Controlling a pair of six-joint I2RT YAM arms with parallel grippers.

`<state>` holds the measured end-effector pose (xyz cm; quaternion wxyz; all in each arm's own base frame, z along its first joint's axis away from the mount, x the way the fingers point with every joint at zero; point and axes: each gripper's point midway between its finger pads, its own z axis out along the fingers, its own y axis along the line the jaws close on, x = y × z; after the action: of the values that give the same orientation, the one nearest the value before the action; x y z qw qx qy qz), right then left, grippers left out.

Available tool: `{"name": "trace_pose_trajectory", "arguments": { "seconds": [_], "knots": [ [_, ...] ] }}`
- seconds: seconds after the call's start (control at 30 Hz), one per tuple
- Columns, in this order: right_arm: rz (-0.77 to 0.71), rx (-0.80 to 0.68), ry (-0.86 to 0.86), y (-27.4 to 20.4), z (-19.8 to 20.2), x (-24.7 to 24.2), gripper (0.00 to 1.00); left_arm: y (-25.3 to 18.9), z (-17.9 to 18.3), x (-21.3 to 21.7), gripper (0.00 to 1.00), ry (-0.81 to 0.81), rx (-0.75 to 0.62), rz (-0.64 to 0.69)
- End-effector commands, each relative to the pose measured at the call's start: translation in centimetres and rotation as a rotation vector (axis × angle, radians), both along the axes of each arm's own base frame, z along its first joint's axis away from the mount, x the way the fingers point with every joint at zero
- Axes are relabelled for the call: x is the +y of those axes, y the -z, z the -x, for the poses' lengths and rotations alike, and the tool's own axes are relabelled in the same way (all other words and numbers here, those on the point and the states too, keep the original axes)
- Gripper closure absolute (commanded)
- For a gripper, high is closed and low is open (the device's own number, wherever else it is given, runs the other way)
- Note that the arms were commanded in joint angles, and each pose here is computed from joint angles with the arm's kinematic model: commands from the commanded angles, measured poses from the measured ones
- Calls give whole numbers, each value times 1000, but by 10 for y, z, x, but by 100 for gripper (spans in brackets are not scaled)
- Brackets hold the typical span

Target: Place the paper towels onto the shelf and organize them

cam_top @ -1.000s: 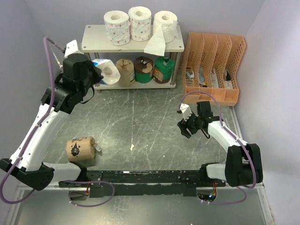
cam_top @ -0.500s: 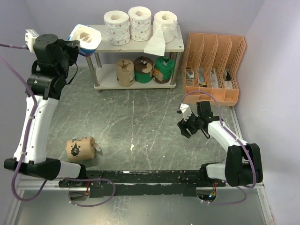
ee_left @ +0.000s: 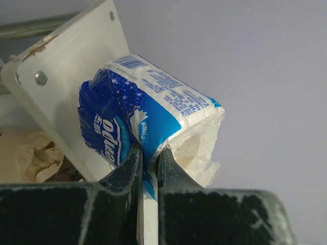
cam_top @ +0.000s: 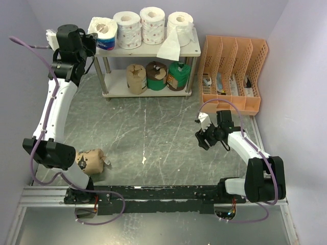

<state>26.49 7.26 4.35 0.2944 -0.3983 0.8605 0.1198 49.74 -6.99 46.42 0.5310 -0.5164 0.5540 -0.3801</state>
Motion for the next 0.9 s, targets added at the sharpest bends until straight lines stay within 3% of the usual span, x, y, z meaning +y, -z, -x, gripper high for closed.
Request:
{"name": "trace_pose_trajectory", "arguments": {
  "seconds": [0.0,0.27,0.43,0.5,0.6,0.63,0.67,0.7,0.83,0.87],
  "knots": [
    [-21,24,17,0,0,-3,36,-50,-11,15,93,-41,-151,86],
    [-13,34,34,4,-1,-8,36,-32,-35,23,93,-72,-129,103],
    [-18,35,26,4,0,-7,24,-25,-45,16,91,-40,-126,111],
    [-14,22,33,2,-2,-8,19,-28,-45,14,76,-27,-144,112],
    [-7,7,35,1,-2,-10,14,-40,-41,14,44,-19,-178,85],
    [-12,8,32,0,-2,-9,12,-43,-39,14,31,-20,-189,75],
    [-18,5,30,-2,-3,-8,10,-46,-36,15,8,-22,-200,67],
    [-25,2,29,-4,-3,-7,9,-50,-32,16,0,-24,-207,60],
    [-27,-19,24,-7,-3,-6,6,-67,-13,23,1,-45,-238,22],
    [-34,-16,23,-9,-3,-5,1,-76,-4,25,1,-48,-256,11]
  ]
}}
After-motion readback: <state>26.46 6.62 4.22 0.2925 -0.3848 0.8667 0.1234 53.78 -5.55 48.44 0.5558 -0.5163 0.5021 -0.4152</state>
